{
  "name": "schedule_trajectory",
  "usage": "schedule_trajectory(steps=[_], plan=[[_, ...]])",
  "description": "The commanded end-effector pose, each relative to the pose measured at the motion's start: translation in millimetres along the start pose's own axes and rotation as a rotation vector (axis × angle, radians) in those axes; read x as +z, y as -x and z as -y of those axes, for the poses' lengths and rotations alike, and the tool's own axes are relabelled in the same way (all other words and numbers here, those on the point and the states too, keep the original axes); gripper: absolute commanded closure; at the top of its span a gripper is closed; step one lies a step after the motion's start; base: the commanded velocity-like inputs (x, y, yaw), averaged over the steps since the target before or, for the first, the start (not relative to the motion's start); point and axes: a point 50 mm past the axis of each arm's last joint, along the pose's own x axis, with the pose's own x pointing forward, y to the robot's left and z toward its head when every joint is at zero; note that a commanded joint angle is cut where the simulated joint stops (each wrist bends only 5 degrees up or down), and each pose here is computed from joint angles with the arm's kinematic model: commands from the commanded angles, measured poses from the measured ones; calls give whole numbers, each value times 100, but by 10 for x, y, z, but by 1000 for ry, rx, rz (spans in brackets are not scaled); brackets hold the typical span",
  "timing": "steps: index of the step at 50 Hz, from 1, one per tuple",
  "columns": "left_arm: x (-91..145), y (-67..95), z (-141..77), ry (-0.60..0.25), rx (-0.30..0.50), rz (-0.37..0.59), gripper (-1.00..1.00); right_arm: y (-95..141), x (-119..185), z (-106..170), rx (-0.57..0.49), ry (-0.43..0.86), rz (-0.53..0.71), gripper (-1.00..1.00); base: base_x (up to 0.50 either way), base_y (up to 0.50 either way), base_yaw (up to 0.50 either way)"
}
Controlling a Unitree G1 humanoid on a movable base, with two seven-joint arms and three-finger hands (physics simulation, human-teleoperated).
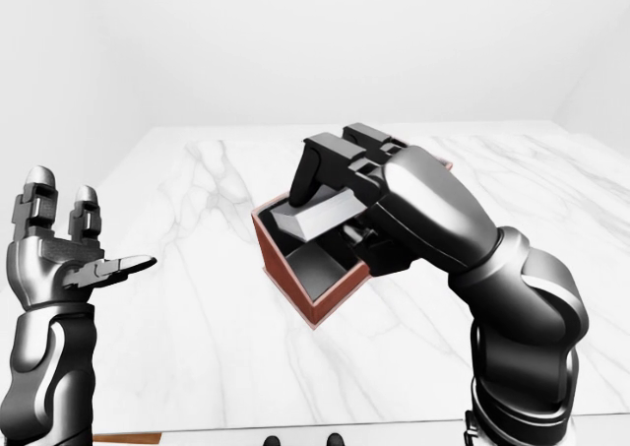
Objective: Pick up the book and place it in the left compartment of the caddy.
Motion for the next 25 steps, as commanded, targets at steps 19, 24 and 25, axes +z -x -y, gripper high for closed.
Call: schedule_trajectory(steps=[19, 24, 25], plan=[[-10, 11, 4, -1, -3, -5, -100, -78, -179, -296, 78, -167, -40, 100, 0, 0, 0], [-7, 13, 0, -1, -2, -3, -100, -103, -251, -386, 109, -164, -87, 100, 0, 0, 0], [-15, 12, 0, -1, -1, -7, -100, -112, -249, -391, 109, -162, -87, 100, 0, 0, 0]])
